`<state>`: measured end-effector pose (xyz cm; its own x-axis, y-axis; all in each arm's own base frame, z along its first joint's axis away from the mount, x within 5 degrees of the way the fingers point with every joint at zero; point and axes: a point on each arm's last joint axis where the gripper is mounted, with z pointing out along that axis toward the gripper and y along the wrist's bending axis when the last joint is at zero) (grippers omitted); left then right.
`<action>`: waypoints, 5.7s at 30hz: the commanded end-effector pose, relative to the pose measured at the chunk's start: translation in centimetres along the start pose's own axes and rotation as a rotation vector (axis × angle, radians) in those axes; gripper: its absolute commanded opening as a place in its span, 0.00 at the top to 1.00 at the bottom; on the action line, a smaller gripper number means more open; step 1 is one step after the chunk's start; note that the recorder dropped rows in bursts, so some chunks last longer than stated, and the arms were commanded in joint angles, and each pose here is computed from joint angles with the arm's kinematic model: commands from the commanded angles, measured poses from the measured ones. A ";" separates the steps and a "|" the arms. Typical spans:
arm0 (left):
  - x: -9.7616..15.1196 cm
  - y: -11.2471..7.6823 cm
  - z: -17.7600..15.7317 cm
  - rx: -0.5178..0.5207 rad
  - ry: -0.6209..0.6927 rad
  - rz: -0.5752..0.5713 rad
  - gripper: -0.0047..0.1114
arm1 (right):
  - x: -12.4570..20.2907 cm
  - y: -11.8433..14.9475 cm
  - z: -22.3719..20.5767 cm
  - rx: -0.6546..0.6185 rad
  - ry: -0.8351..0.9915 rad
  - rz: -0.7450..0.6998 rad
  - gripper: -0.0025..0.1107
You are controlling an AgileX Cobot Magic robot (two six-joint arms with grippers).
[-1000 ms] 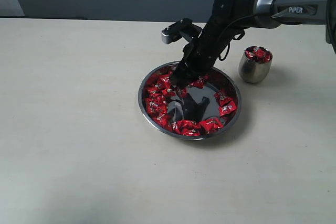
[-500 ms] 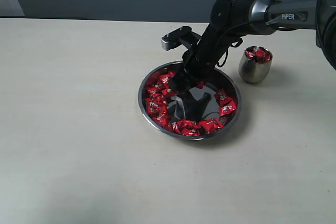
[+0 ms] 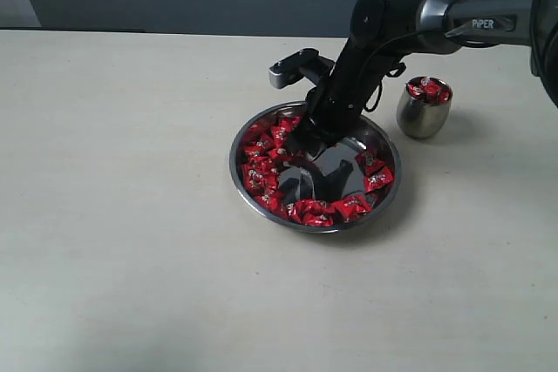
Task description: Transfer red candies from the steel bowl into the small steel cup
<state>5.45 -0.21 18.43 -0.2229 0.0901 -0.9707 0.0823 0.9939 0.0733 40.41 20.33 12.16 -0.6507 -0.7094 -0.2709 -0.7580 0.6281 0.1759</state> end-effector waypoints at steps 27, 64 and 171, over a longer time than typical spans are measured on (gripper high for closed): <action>-0.1 0.0 0.0 0.003 -0.011 -0.005 0.96 | 7.0 -10.4 -15.7 0.292 -0.156 0.339 0.98; -0.1 0.0 0.0 0.003 -0.011 -0.005 0.96 | 7.3 -11.5 -12.1 0.227 -0.098 0.376 0.68; -0.1 0.0 0.0 0.003 -0.011 -0.005 0.96 | 36.2 14.5 -13.8 0.835 -1.047 0.702 0.98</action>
<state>5.45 -0.21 18.43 -0.2229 0.0901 -0.9707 0.0823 0.9939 0.0733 5.25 -0.60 18.00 -0.2746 0.1220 -0.9538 0.1537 0.9847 0.0818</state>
